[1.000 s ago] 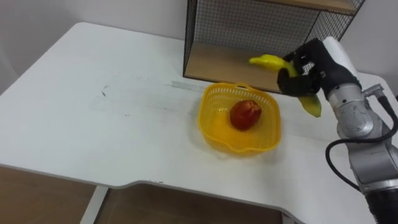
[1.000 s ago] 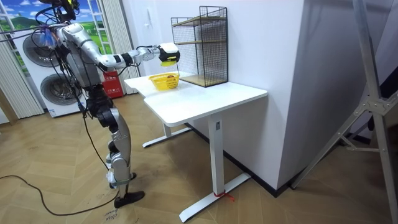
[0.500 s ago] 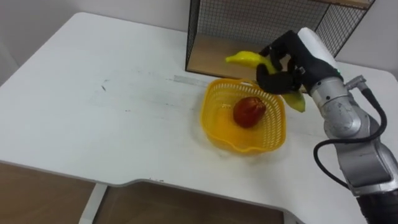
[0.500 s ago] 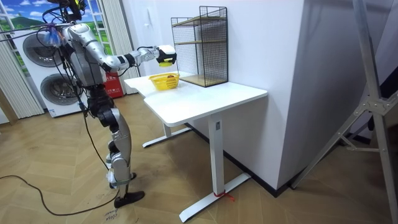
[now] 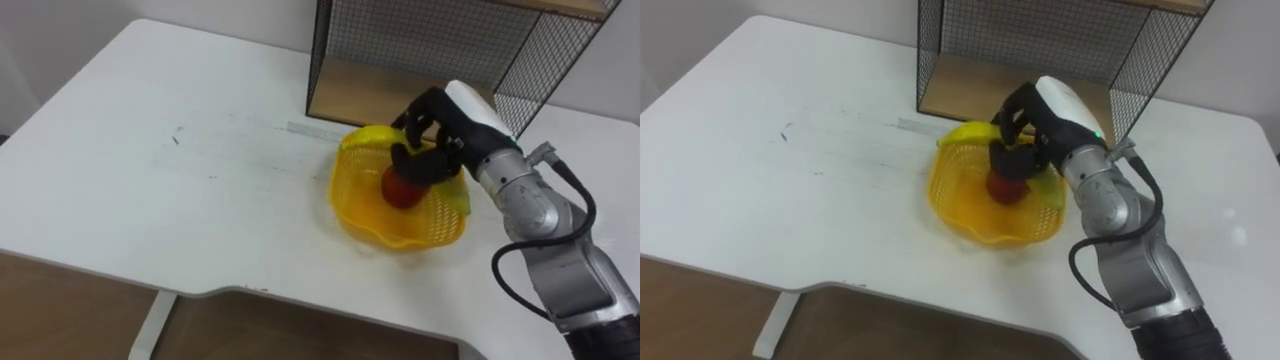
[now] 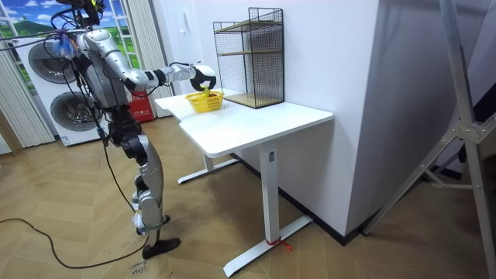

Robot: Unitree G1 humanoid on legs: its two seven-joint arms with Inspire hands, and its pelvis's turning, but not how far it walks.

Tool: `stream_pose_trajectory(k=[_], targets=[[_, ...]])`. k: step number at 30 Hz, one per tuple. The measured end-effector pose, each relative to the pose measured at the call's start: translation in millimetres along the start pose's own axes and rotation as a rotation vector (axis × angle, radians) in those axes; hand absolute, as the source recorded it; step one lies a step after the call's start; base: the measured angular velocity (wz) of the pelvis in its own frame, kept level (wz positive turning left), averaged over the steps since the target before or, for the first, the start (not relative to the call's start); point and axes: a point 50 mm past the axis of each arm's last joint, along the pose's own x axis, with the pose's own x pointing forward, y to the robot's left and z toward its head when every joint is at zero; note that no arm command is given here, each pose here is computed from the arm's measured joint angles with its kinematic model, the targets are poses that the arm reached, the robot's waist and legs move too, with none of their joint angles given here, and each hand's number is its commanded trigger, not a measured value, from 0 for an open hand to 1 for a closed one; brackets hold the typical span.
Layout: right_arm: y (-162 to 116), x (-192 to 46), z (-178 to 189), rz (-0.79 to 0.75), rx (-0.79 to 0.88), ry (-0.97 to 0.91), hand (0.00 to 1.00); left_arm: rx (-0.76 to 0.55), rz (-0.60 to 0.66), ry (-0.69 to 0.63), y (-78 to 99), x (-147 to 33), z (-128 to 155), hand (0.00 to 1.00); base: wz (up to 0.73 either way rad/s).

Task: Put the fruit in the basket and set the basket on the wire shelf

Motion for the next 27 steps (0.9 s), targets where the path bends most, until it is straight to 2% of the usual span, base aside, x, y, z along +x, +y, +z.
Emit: stream_pose_trajectory(k=[27], targets=[[9.0,-6.1,-8.8,0.047,-0.016,0.035,0.00,0.003,-0.028,-0.011,-3.0,-0.3,-1.1,0.00,0.01]])
